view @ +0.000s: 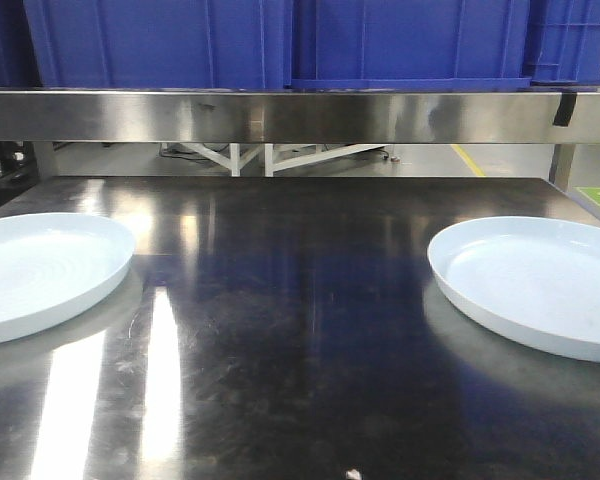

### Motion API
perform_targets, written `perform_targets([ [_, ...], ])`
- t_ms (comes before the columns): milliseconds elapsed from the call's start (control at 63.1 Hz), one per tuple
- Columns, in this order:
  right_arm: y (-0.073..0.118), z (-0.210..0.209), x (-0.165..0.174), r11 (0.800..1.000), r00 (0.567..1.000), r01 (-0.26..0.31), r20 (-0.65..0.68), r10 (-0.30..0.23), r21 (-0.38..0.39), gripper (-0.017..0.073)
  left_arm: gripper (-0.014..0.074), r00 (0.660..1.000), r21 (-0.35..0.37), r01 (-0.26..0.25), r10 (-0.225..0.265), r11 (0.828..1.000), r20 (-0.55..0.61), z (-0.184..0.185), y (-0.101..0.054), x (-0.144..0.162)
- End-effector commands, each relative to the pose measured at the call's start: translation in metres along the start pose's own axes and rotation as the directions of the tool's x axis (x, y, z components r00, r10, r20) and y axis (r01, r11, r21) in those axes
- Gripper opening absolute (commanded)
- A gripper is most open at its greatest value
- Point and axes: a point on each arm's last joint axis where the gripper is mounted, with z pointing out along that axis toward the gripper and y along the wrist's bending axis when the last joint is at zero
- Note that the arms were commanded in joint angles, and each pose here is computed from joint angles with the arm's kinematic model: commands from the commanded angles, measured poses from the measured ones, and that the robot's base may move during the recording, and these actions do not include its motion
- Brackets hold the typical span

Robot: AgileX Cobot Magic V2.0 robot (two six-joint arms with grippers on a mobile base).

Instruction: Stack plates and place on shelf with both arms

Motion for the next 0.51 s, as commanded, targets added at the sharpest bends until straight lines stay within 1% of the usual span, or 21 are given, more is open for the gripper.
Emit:
perform_targets([
  [0,0.0009,-0.0031,-0.0137,1.0,0.993,0.014,0.115,-0.014,-0.001,0.0056,0.0092,0.99,0.019,0.014,-0.016,1.0,0.143,-0.0097,-0.001,-0.02],
  [63,0.0009,-0.0031,-0.0137,1.0,0.993,0.014,0.115,-0.014,-0.001,0.0056,0.0092,0.983,0.023,0.012,-0.016,1.0,0.184,-0.0103,-0.0013,-0.0237],
  [143,0.0009,-0.0031,-0.0137,1.0,0.993,0.014,0.115,-0.014,-0.001,0.0056,0.0092,0.978,0.025,0.011,-0.016,1.0,0.208,-0.0107,-0.0015,-0.0259],
  [492,0.0009,-0.0031,-0.0137,1.0,0.993,0.014,0.115,-0.014,-0.001,0.0056,0.0092,0.975,0.025,0.009,-0.014,1.0,0.222,-0.011,-0.0014,-0.0272],
])
